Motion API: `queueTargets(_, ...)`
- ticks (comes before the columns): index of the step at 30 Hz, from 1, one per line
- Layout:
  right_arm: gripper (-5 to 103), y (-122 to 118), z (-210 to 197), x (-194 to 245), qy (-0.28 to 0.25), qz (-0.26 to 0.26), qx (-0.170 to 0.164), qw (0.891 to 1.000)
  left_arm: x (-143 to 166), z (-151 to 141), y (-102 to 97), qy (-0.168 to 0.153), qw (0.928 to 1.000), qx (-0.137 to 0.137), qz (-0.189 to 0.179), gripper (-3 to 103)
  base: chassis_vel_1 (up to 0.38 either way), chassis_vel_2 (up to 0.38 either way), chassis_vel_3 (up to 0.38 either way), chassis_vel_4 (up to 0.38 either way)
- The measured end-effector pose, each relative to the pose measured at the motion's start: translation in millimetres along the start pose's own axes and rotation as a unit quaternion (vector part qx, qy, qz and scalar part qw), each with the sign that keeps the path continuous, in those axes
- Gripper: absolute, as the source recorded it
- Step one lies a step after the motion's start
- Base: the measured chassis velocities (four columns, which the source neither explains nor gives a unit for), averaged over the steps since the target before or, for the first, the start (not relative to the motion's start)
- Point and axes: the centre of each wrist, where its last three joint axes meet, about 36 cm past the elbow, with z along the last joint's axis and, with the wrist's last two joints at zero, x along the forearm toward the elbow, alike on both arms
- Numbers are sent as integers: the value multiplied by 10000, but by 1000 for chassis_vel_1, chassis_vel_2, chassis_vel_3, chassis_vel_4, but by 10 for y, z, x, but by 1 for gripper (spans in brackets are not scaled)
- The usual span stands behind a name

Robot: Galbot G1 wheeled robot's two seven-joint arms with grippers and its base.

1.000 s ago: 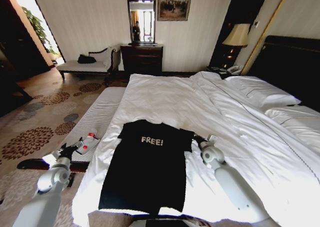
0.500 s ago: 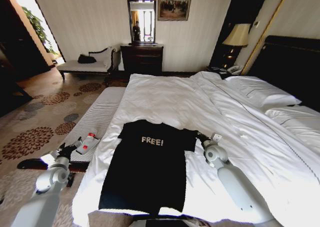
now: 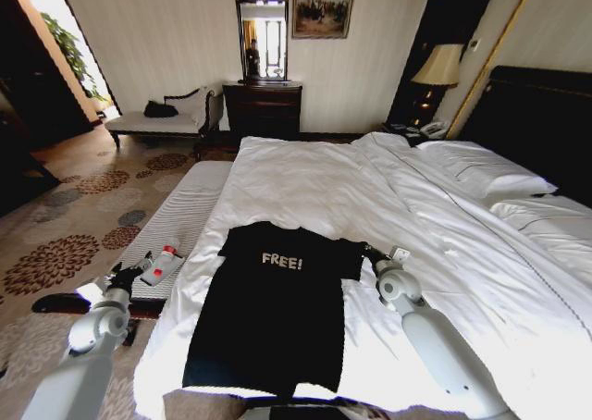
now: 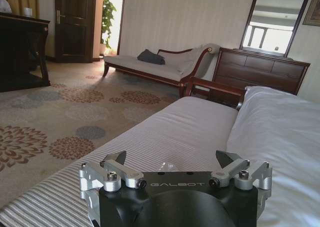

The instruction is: Fold the clothes on the bed.

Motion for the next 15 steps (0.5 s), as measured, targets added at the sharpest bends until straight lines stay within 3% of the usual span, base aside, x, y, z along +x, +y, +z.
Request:
queueTargets(6, -1, -89, 3, -74, 6, 184, 147, 9997, -22, 30, -34, 16, 10000, 26, 23, 100, 0, 0, 0, 0)
queueTargets(7, 4, -100, 12, -82, 12, 263, 193, 9995, -33, 25, -44, 6, 10000, 30, 32, 100, 0, 0, 0, 0)
queueTargets(9, 4, -108, 23, -81, 36, 340, 229, 9992, -45, 14, -58, -9, 10000, 37, 46, 100, 0, 0, 0, 0)
queueTargets(10, 15, -107, 31, -63, 53, 385, 242, 9990, -62, -4, -78, -34, 10000, 43, 66, 100, 0, 0, 0, 0)
queueTargets(13, 21, -90, 15, -24, 21, 395, 239, 9989, -89, -36, -111, -65, 9999, 44, 100, 100, 0, 0, 0, 0)
queueTargets(15, 31, -45, -35, 70, -71, 378, 232, 9990, -137, -104, -193, -107, 9998, 27, 153, 100, 0, 0, 0, 0)
